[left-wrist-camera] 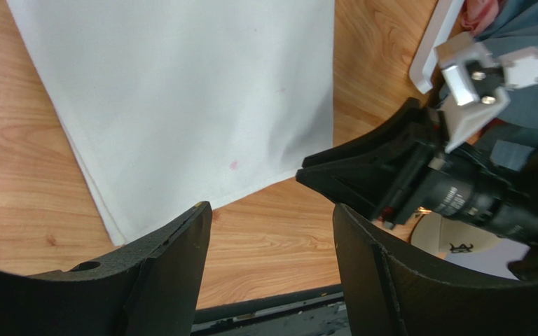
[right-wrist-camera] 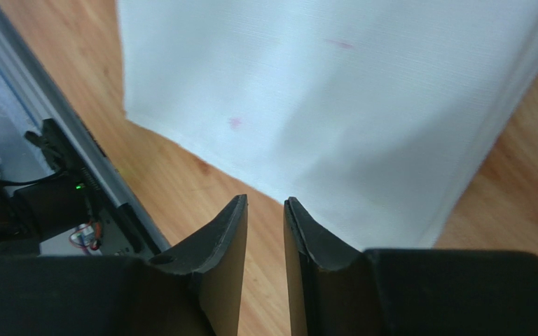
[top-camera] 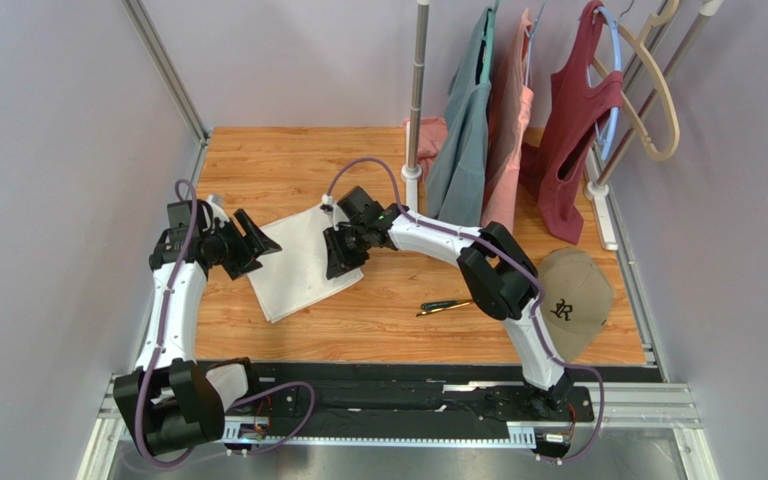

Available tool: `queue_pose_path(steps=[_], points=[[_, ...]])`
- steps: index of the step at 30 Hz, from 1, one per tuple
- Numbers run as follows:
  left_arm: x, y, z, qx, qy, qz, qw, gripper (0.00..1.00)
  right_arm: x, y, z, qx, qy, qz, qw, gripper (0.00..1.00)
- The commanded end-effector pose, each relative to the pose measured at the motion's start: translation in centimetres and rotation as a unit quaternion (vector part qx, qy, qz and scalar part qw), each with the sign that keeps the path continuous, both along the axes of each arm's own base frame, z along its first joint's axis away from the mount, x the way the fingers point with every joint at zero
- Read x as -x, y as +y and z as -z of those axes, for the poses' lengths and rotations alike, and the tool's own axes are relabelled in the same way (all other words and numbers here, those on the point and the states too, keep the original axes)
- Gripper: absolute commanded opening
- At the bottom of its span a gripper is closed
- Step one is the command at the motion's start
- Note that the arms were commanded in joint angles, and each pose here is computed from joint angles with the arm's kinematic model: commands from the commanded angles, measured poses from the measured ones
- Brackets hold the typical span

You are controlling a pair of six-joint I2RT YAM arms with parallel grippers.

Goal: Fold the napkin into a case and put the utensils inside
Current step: Smooth out the lower triangle-folded napkin at the center of the board.

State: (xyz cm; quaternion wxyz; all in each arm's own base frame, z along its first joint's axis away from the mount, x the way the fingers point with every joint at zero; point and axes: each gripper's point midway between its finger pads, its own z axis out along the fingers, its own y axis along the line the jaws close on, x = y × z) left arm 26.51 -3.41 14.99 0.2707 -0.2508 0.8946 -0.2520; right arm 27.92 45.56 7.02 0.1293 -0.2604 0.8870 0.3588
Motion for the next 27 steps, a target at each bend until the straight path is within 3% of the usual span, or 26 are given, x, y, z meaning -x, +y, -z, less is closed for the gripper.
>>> queue_pose_path(steps=[1,11,16,19,23,25,26,27], points=[[-2.0,-0.2,-0.6,0.045,-0.031,0.006,0.998,0.73,-2.5,-3.6,3.6,0.028,0.017,0.041,0.999,0.27],[-4.3,0.7,2.2,0.049,0.006,0.012,0.999,0.77,-0.9,-11.9,7.1,0.140,-0.003,0.076,0.987,0.26],[-4.5,1.6,3.3,0.023,0.029,0.017,0.999,0.80,0.0,-12.5,4.2,0.142,-0.043,0.066,0.987,0.28],[-4.8,1.5,3.9,0.030,0.034,0.021,0.999,0.71,-0.1,-11.8,0.9,0.133,-0.073,0.060,0.987,0.30],[-6.5,0.9,4.3,0.066,0.032,0.031,0.997,0.45,-1.3,-8.7,-2.5,0.072,-0.086,0.054,0.992,0.35],[-7.5,1.1,5.3,0.077,0.048,0.023,0.996,0.39,-2.6,-7.5,-2.6,0.065,-0.084,0.055,0.993,0.35],[-8.0,1.1,5.5,0.083,0.046,0.024,0.995,0.26,-3.1,-7.1,-2.5,0.059,-0.085,0.059,0.993,0.35],[-8.4,1.1,6.2,0.090,0.059,0.022,0.994,0.19,-3.4,-6.9,-2.1,0.057,-0.077,0.067,0.993,0.34]])
